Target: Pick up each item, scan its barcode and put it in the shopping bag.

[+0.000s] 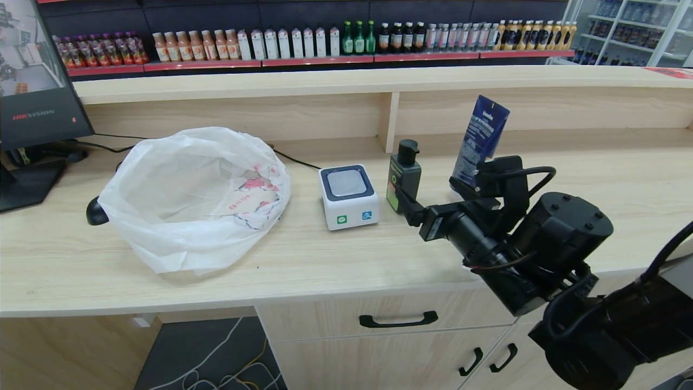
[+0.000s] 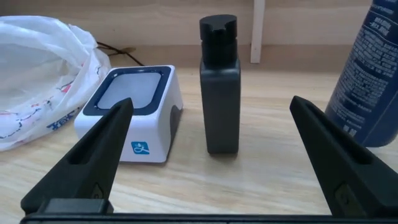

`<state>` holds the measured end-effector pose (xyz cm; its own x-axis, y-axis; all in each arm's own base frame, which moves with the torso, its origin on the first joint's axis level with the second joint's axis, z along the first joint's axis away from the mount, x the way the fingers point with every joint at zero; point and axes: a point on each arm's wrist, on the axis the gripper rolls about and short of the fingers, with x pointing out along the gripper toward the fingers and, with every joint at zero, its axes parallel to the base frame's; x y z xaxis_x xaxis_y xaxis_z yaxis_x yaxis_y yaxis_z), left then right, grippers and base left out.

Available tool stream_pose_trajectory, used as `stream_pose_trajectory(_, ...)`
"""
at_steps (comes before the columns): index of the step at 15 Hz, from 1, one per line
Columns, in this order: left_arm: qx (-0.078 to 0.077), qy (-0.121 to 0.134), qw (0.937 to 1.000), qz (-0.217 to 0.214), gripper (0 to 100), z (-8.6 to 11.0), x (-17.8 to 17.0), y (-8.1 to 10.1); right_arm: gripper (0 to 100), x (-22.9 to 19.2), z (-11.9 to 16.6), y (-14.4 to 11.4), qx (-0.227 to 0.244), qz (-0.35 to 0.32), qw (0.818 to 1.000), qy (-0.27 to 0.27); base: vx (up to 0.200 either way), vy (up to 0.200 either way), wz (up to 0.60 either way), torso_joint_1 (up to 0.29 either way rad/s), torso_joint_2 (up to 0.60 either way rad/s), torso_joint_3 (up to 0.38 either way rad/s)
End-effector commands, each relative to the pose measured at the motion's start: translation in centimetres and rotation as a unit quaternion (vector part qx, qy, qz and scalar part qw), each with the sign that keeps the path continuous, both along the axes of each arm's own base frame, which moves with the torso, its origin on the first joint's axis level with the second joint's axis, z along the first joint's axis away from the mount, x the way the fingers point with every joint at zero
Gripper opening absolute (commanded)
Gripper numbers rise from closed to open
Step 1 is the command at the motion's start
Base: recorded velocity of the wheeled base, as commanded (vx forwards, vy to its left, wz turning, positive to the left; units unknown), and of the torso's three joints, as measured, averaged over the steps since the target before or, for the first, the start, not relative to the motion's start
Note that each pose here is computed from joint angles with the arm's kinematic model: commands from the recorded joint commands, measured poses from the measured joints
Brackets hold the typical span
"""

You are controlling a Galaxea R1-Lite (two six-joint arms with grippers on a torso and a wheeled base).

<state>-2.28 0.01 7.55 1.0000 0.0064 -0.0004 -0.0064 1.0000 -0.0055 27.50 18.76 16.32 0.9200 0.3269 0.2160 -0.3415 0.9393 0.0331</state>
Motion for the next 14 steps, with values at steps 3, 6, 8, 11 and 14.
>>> stream_pose_trajectory(3,0.000,0.000,1.0000,0.001,100,0.0,0.0,0.0,100,2.0,-0.3,1.4,-0.006,-0.001,1.000,0.011,0.000,0.000,0.00,0.000,0.00,0.000)
stream_pose_trajectory(6,0.000,0.000,1.0000,0.001,100,0.0,0.0,0.0,100,3.3,0.0,1.9,-0.004,-0.027,1.000,0.007,0.000,0.000,0.00,0.000,0.00,0.000)
stream_pose_trajectory(8,0.000,0.000,1.0000,0.001,100,0.0,0.0,0.0,100,3.9,-0.2,1.6,-0.014,-0.035,0.999,0.014,0.000,0.000,0.00,0.000,0.00,0.000)
stream_pose_trajectory(11,0.000,0.000,1.0000,0.001,100,0.0,0.0,0.0,100,5.3,-0.1,1.1,-0.019,-0.050,0.999,0.001,0.000,0.000,0.00,0.000,0.00,0.000)
stream_pose_trajectory(14,0.000,0.000,1.0000,0.001,100,0.0,0.0,0.0,100,6.8,-0.3,0.8,-0.018,-0.060,0.998,-0.005,0.000,0.000,0.00,0.000,0.00,0.000)
